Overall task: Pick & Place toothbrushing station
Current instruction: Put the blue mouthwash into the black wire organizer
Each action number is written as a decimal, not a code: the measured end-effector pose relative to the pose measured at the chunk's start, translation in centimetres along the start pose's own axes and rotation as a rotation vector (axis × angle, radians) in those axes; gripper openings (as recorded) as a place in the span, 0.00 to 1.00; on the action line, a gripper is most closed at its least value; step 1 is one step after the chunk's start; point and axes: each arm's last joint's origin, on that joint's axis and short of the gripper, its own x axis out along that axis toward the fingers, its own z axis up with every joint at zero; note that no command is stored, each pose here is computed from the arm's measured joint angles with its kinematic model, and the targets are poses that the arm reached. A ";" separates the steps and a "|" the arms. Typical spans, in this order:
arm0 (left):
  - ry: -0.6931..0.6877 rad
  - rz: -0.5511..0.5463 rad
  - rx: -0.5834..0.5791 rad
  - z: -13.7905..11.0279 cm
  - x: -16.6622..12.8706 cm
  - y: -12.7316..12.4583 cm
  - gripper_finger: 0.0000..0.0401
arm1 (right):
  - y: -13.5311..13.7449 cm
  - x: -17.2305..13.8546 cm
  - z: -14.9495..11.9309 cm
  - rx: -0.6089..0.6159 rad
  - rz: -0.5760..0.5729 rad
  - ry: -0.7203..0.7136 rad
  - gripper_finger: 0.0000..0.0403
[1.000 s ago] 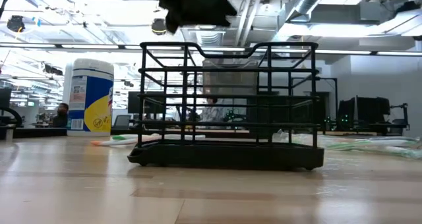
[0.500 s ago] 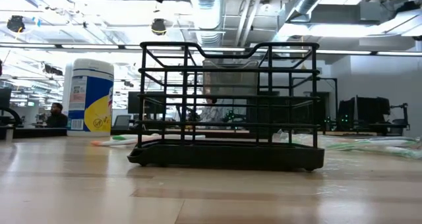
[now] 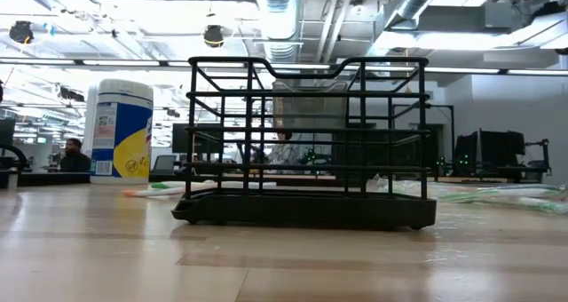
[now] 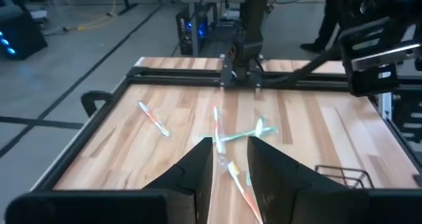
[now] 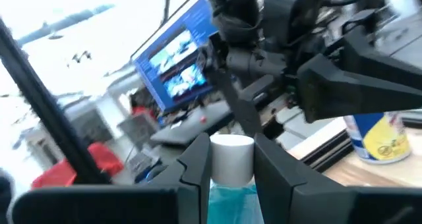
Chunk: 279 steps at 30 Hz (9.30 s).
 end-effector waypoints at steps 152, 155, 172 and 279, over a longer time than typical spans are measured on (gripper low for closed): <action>0.136 -0.111 0.068 -9.3 8.0 2.3 0.22 | -3.2 -6.5 -8.9 -0.226 -0.488 0.124 0.36; 0.132 -0.142 0.095 -9.3 8.0 2.4 0.22 | -2.6 -6.5 -6.8 -0.260 -0.476 0.129 0.34; 0.190 -0.518 -0.373 -8.9 7.7 1.3 0.20 | 0.1 -7.1 8.4 -0.256 -0.380 0.054 0.30; 0.407 -0.526 -0.373 -4.5 4.1 -1.7 0.33 | 1.3 -11.7 13.0 -0.270 -0.166 0.142 0.00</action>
